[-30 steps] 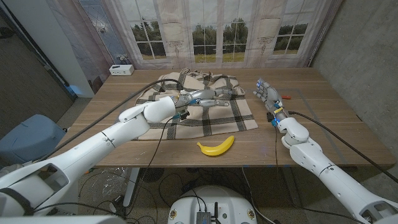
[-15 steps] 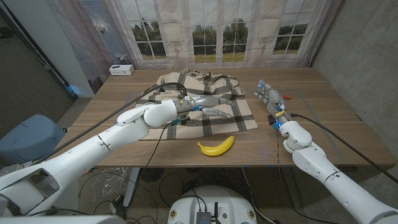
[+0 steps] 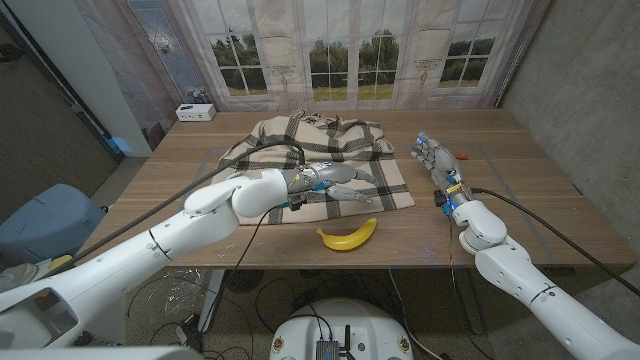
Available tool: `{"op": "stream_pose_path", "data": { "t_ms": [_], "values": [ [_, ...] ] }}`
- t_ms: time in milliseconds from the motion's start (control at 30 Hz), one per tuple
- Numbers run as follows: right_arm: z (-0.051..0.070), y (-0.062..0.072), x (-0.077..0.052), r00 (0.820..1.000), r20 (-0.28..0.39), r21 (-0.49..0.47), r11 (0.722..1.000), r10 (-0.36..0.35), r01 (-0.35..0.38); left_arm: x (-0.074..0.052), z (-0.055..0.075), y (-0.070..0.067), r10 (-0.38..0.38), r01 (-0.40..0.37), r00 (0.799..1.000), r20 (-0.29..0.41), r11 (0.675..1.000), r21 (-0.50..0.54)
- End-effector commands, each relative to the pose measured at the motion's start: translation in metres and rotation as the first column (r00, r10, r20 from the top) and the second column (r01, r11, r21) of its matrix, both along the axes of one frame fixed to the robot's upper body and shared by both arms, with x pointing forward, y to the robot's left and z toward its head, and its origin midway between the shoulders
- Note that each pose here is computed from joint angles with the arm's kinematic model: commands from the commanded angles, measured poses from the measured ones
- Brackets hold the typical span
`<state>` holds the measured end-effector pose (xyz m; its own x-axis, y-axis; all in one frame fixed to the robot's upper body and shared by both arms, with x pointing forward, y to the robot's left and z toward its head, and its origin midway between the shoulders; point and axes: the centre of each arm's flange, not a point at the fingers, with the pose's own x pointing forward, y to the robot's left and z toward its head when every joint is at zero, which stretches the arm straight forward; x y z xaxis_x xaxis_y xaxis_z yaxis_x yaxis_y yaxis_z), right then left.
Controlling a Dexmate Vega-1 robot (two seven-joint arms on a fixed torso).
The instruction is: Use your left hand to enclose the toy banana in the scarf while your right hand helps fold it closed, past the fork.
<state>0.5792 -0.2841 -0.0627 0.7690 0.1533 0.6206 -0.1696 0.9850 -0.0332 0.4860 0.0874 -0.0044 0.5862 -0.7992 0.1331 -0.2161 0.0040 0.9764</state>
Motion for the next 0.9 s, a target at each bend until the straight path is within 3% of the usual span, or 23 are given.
{"op": "stream_pose_path", "data": {
  "t_ms": [33, 333, 633, 900],
  "values": [
    [-0.01, -0.003, -0.015, 1.0, 0.006, 0.001, 1.0, -0.002, 0.002, -0.017, -0.015, -0.009, 0.033, -0.037, 0.996, 0.078, 0.998, 0.053],
    [-0.014, -0.003, -0.018, 1.0, -0.004, -0.002, 1.0, -0.003, 0.003, -0.024, -0.024, -0.015, 0.107, -0.121, 0.983, 0.149, 0.989, 0.088],
    [-0.016, -0.003, -0.018, 1.0, -0.014, -0.007, 1.0, 0.003, -0.003, -0.027, -0.029, -0.024, 0.207, -0.245, 0.951, 0.228, 0.958, 0.151],
    [-0.019, -0.004, -0.016, 1.0, -0.02, -0.004, 1.0, 0.007, -0.007, -0.025, -0.033, -0.031, 0.242, -0.292, 0.94, 0.242, 0.936, 0.198]
  ]
}}
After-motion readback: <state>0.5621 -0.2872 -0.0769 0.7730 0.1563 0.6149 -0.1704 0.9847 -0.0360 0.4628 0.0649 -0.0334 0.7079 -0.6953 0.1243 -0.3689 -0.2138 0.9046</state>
